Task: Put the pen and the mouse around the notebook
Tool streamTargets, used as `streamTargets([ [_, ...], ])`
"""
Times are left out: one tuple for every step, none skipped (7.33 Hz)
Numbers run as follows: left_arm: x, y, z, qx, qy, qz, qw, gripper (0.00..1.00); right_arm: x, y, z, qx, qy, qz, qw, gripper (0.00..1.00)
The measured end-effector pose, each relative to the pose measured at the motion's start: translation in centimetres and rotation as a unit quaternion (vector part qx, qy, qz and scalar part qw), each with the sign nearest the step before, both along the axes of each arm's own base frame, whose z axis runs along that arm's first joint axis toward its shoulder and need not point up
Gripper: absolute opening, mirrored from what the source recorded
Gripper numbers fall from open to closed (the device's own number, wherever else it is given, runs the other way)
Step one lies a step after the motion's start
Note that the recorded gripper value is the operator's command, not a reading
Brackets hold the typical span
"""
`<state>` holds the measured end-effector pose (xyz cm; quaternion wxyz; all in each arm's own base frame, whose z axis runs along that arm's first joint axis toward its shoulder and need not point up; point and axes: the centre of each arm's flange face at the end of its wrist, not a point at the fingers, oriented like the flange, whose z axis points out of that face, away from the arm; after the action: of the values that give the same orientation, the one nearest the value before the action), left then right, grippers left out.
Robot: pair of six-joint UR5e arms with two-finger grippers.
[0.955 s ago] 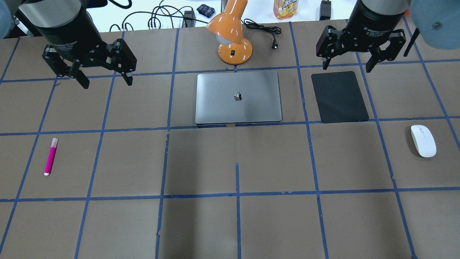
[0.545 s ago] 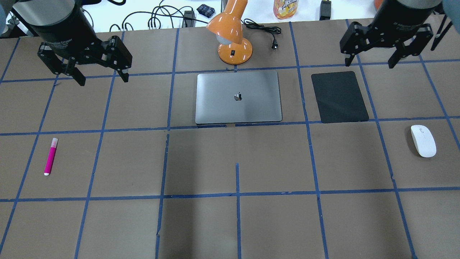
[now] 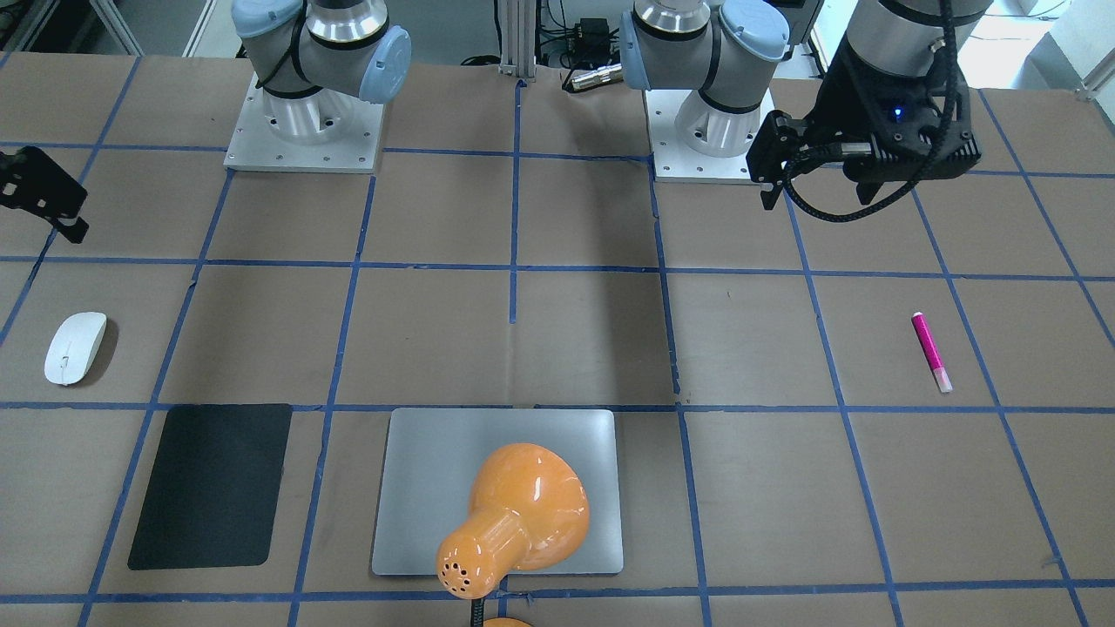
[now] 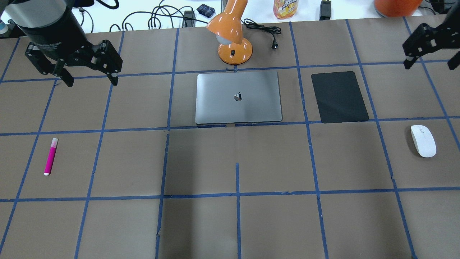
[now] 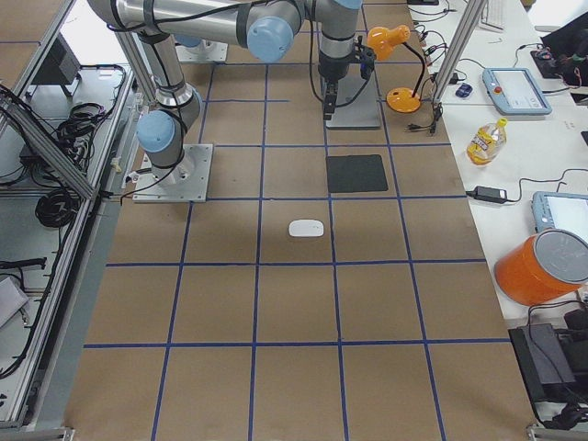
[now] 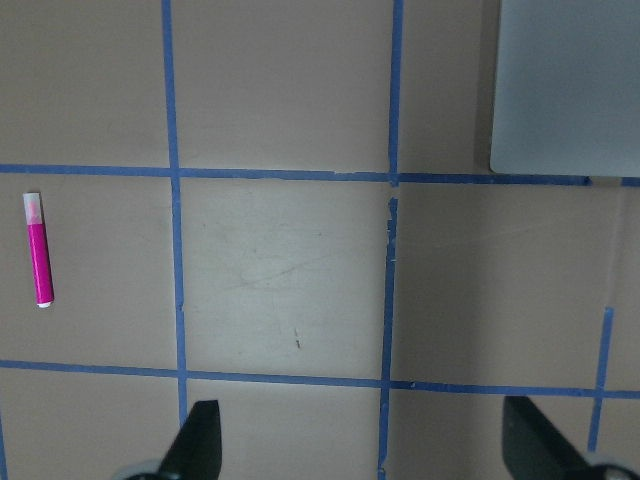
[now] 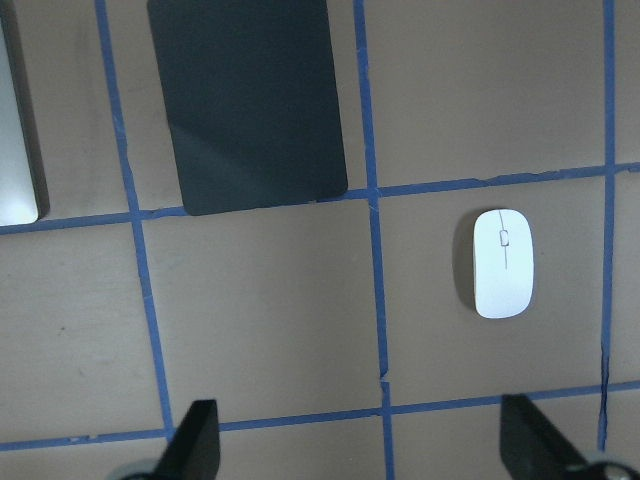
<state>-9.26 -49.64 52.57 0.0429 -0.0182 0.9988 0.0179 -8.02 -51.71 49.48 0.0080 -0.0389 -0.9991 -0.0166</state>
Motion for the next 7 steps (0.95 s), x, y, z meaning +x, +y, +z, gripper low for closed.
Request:
streamTargets([
  [2.3, -0.8, -1.0, 0.01, 0.0, 0.013, 0.9999, 1.0, -3.4, 0.2, -1.4, 0.008, -0.005, 0.006, 0.9999, 1.0],
  [6.2, -1.6, -2.6, 0.027, 0.004, 0.03, 0.9992, 1.0, -7.1, 0.3, -4.3, 0.015, -0.012, 0.009, 0.9998, 1.0],
  [11.1, -2.0, -4.8, 0.046, 0.014, 0.038, 0.9981, 1.0, -9.9, 0.4, -7.8, 0.015, -0.015, 0.016, 0.9996, 1.0],
  [16.1, -2.1, -7.1, 0.053, 0.021, 0.034, 0.9978, 1.0, -11.6, 0.7, -10.9, 0.014, -0.018, 0.027, 0.9994, 1.0],
  [20.9, -2.1, -9.9, 0.05, 0.024, 0.024, 0.9982, 1.0, -12.9, 0.8, -14.2, 0.013, -0.019, 0.029, 0.9993, 1.0],
  [25.7, -1.6, -13.2, 0.047, 0.026, 0.022, 0.9983, 1.0, -13.9, 0.7, -17.6, 0.012, -0.017, 0.035, 0.9992, 1.0],
  [29.8, -0.8, -17.0, 0.034, 0.021, 0.033, 0.9987, 1.0, -14.5, 0.6, -20.7, 0.014, -0.017, 0.046, 0.9987, 1.0],
])
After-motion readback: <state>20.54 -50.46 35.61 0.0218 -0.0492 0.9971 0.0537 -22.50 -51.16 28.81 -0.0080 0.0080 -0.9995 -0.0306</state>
